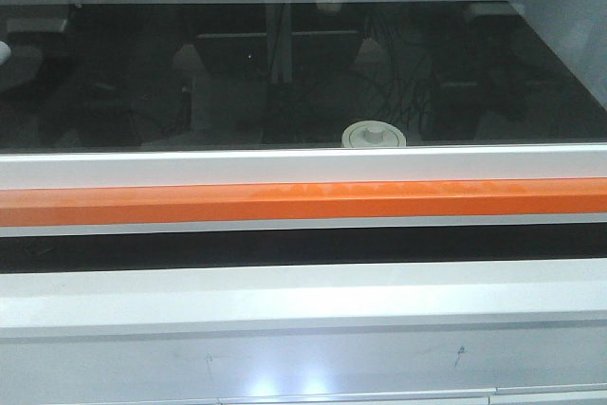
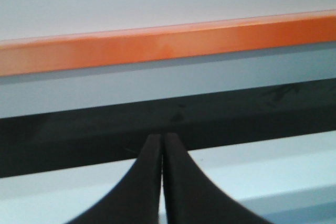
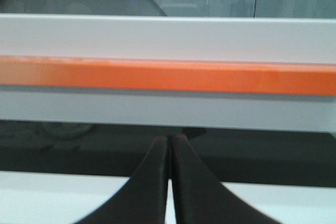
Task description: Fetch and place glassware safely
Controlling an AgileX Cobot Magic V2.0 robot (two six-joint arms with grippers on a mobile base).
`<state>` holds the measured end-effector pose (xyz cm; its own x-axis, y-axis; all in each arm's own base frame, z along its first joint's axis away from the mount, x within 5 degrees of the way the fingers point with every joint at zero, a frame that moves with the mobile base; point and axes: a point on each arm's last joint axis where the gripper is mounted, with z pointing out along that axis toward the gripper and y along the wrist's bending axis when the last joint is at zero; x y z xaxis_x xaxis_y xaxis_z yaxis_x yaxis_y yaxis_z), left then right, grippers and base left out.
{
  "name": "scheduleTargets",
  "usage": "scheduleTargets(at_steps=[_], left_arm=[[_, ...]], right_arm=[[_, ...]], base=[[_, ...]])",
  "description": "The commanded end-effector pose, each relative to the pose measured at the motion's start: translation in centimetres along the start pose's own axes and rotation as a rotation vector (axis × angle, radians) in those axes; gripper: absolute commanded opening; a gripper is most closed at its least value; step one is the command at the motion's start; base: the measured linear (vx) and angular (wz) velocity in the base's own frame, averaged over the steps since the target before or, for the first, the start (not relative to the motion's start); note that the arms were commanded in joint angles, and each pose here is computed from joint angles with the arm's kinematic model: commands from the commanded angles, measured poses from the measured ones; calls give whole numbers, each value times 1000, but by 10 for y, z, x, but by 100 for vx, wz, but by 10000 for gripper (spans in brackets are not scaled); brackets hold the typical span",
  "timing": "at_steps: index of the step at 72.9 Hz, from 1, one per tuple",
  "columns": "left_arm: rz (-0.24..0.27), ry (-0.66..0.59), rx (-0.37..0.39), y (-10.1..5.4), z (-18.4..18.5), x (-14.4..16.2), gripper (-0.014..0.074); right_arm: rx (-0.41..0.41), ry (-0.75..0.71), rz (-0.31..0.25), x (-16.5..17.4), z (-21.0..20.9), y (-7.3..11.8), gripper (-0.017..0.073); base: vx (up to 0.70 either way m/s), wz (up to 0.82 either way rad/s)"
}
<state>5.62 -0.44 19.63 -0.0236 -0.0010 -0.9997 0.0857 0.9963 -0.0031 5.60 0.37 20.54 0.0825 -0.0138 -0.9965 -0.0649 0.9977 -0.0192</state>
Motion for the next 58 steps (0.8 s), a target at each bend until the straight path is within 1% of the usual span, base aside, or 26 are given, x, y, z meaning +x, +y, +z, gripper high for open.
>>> scheduleTargets(at_steps=[1, 4, 7, 13, 19, 22, 31, 36, 41, 58], left_arm=[[-22, -178, 22, -2, -1, -11, -7], [-56, -239, 28, -2, -3, -21, -7], [-76, -271, 31, -2, -5, -31, -7], [-77, -296, 32, -2, -7, -55, -7], [-76, -272, 28, -2, -2, -83, -7], [-66, -248, 25, -2, 3, -96, -7], [-67, -126, 11, -1, 24, -131, -7], [-70, -47, 4, -1, 37, -138, -7], [-70, -7, 2, -1, 47, -140, -7], [-69, 59, 2, -2, 69, -132, -7]], right_arm=[[-1, -126, -11, -13, -1, 0, -8], [-1, -151, -9, -22, -2, 0, -8], [0, -171, -9, -30, -3, 0, -8], [2, -187, -9, -51, -4, -1, -8], [4, -152, -9, -74, 0, -1, -8], [5, -123, -9, -87, 5, -2, -8], [6, -51, -11, -116, 23, -3, -8], [6, -25, -11, -128, 35, -3, -8], [5, -6, -11, -133, 46, -3, -8], [1, 72, -12, -123, 72, -3, -8]], base=[[0, 0], [0, 0], [0, 0], [0, 0], [0, 0], [0, 0], [0, 0], [0, 0], [0, 0], [0, 0]])
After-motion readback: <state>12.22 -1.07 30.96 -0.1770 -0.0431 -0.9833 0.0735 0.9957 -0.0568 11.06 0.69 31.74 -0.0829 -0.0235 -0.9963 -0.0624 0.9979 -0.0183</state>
